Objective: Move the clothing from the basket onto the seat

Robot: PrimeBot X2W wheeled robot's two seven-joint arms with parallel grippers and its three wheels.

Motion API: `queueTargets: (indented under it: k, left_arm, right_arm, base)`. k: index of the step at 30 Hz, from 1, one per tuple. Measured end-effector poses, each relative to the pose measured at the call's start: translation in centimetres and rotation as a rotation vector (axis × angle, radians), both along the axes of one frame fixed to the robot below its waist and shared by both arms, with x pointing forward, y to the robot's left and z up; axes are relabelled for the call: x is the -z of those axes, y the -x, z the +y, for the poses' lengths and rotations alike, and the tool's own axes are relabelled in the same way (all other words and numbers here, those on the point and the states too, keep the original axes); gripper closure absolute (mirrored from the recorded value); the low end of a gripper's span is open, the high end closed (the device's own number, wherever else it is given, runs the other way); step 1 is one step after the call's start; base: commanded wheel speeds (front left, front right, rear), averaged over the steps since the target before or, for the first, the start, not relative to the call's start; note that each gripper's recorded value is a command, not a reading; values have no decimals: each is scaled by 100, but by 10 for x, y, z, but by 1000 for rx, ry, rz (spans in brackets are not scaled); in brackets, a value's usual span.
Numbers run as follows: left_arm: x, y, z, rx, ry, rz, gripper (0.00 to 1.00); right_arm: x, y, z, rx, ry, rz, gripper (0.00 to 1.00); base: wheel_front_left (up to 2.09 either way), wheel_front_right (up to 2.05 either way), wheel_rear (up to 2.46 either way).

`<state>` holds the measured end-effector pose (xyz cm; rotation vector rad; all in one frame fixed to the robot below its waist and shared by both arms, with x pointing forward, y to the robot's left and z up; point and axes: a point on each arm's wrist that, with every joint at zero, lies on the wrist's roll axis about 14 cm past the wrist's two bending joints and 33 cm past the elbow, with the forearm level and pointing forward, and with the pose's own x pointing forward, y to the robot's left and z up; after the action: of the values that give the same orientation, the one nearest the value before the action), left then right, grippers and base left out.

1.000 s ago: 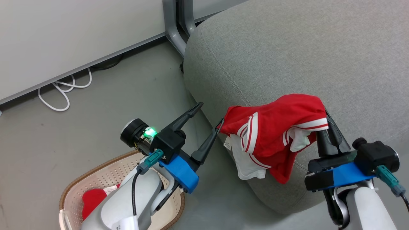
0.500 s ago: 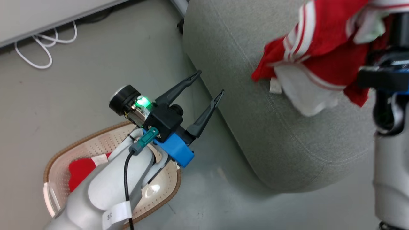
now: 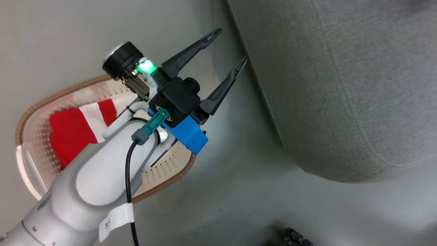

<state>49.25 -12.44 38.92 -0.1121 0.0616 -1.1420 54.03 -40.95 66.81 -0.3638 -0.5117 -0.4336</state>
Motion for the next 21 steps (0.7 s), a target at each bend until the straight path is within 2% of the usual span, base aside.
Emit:
queueTargets:
  k: [5, 10, 14, 18, 19, 20, 21]
  left_arm:
    - [24, -3, 4, -4, -2, 37, 0]
    - [36, -5, 10, -12, -18, 54, 0]
    - [37, -4, 13, -16, -24, 54, 0]
    - [35, -5, 16, -24, -27, 52, 0]
    - [34, -5, 17, -26, -28, 50, 0]
    - [33, -6, 17, -27, -27, 49, 0]
    - [32, -6, 17, -29, -29, 46, 0]
  right_arm:
    - [84, -20, -19, 45, -68, 204, 100]
    - [172, -7, -35, 113, -214, 386, 100]
    - [222, 8, -34, 140, -302, 494, 100]
    - [248, 24, -34, 164, -363, 547, 100]
    - [251, 26, -33, 165, -375, 551, 85]
    - [253, 27, -32, 164, -384, 554, 56]
    - [253, 27, -31, 163, -388, 552, 56]
  base:
    - [0, 0, 0]
    - [0, 0, 0]
    - [0, 0, 0]
    - [0, 0, 0]
    - [0, 0, 0]
    - [0, 0, 0]
    - [0, 0, 0]
